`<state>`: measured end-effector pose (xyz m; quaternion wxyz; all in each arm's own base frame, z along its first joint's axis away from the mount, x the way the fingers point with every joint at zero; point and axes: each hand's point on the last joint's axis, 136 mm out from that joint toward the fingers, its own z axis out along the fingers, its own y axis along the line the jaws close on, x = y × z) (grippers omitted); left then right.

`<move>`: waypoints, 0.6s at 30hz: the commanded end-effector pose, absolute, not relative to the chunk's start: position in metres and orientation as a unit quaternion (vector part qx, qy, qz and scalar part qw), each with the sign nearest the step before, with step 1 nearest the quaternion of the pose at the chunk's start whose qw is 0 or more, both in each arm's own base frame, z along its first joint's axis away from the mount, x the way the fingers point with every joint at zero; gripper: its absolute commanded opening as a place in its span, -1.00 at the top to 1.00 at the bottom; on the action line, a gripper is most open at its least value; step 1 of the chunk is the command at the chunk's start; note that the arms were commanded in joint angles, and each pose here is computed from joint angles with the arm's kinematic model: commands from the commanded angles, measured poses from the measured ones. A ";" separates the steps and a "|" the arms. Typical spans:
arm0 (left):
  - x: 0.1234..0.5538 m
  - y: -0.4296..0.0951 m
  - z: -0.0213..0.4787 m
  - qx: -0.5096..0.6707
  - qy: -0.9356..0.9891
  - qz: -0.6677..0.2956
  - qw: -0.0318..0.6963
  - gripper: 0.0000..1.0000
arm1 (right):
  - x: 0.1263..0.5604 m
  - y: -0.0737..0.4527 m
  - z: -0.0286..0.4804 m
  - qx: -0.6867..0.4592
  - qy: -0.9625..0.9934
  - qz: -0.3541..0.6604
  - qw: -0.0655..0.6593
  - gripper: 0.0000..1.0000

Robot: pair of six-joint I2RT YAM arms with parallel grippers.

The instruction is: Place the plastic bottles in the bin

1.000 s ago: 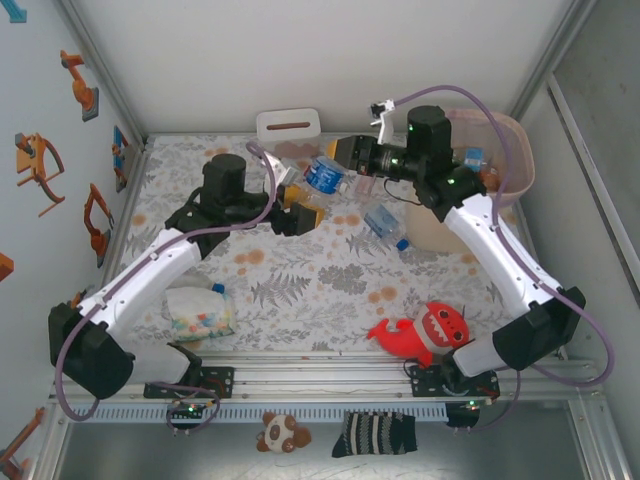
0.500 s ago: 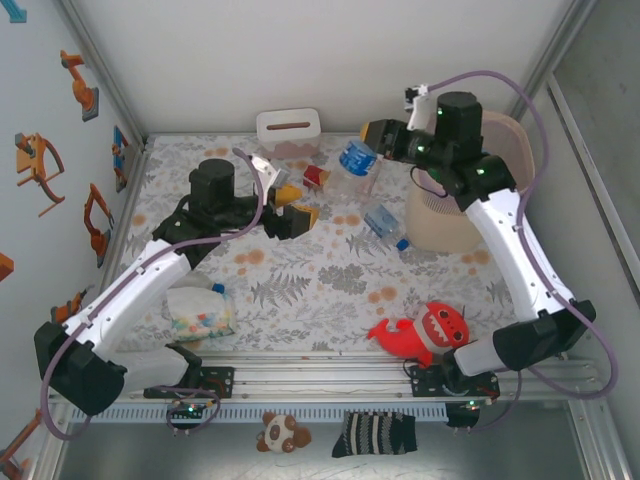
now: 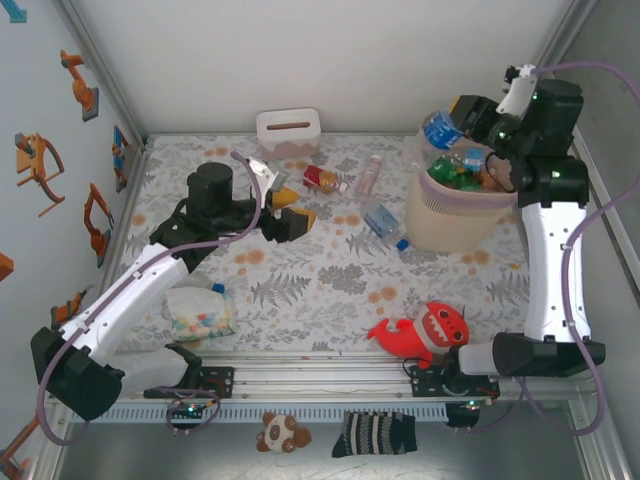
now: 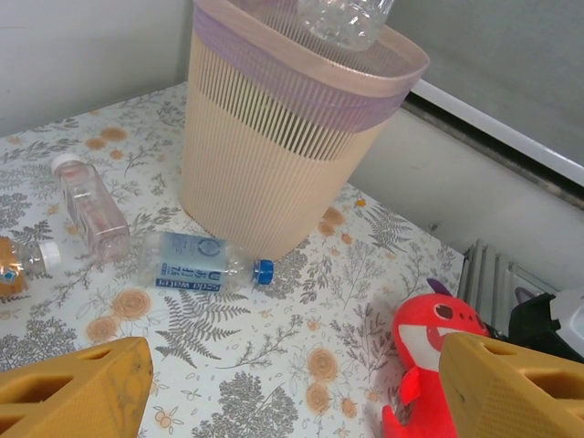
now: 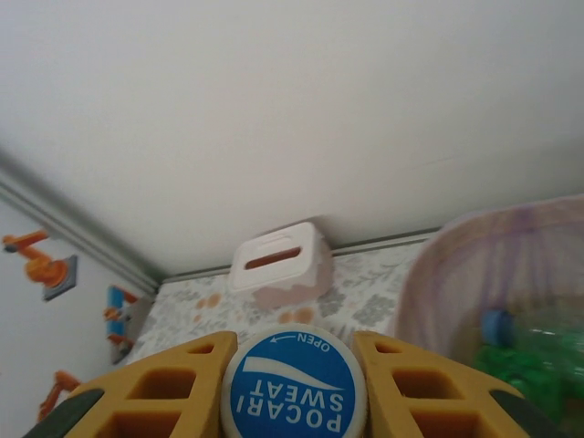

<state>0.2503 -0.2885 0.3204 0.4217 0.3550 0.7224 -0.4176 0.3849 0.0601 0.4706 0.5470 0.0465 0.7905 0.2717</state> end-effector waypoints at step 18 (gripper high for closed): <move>0.242 -0.280 0.323 0.357 0.723 -0.406 0.432 -0.63 | 0.408 -0.006 0.403 0.063 0.876 0.087 0.470 0.63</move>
